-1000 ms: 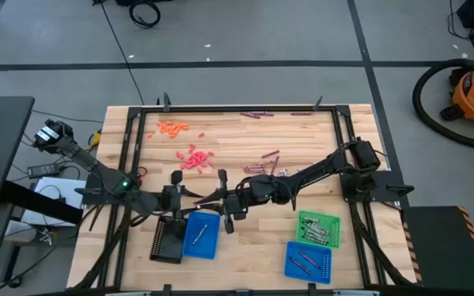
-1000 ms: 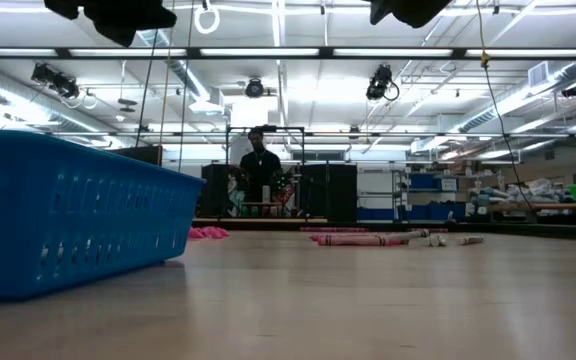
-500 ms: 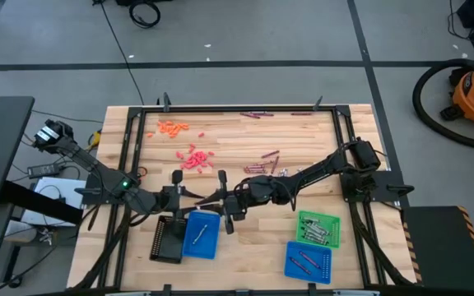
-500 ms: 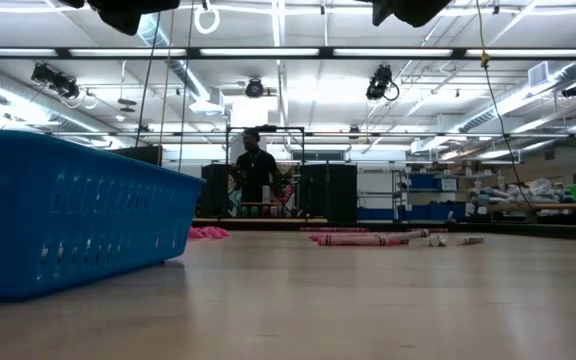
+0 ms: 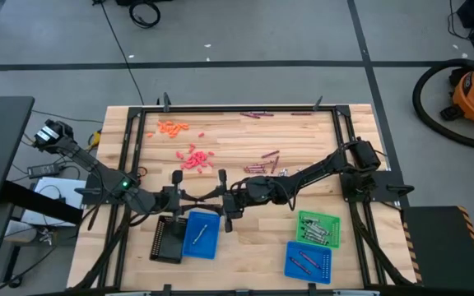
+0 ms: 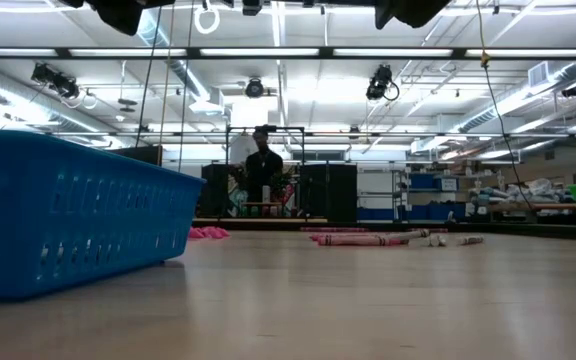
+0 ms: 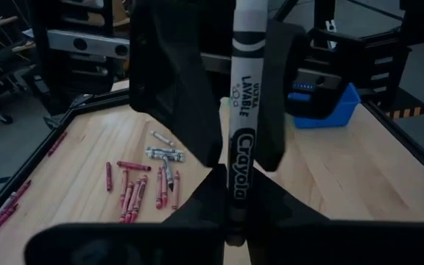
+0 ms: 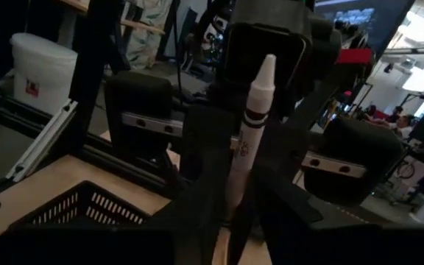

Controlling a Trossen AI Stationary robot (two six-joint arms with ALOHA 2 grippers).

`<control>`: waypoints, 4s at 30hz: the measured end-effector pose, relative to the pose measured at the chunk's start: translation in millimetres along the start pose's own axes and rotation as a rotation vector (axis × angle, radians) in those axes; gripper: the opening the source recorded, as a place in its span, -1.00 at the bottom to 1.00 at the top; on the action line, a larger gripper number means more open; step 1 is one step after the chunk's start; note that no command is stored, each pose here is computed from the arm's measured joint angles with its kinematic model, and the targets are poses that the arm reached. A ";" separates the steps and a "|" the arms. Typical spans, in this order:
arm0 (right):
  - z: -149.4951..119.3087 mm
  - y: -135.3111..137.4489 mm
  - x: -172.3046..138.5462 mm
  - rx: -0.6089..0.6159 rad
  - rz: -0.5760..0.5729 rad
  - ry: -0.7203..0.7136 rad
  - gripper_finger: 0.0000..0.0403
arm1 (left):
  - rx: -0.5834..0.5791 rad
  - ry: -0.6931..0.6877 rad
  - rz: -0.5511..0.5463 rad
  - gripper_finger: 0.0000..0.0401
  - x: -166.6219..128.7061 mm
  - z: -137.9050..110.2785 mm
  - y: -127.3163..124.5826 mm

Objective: Sort crayons
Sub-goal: Put the white crayon into the left blue bin, then put the pink crayon into the black bin

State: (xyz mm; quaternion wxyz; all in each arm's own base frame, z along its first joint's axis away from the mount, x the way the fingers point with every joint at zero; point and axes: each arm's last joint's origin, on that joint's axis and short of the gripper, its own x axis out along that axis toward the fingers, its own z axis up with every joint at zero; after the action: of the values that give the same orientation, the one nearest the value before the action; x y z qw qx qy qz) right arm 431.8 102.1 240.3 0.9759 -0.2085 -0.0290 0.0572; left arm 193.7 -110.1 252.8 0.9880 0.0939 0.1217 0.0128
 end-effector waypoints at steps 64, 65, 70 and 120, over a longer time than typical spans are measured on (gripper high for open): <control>25.2 36.2 -107.9 0.227 -0.185 0.960 -0.32 | -0.889 1.001 0.071 -0.83 85.8 -37.5 -63.2; 25.8 37.4 -108.3 0.222 -0.187 0.957 -0.32 | -0.905 0.999 0.074 -0.83 86.0 -37.1 -63.4; 27.6 40.4 -110.1 0.193 -0.210 0.950 -0.32 | -0.967 0.994 0.112 -0.82 88.5 -37.1 -59.8; -95.6 -19.7 -74.3 0.259 0.077 1.316 -0.32 | 0.310 0.781 0.192 -0.49 84.1 15.1 -33.3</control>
State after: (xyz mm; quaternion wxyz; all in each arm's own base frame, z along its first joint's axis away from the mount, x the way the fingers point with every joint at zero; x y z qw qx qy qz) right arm 367.8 36.5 158.8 0.8047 -0.0822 0.5864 -0.0438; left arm 279.1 -141.4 240.8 0.8363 0.2403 0.4778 0.1210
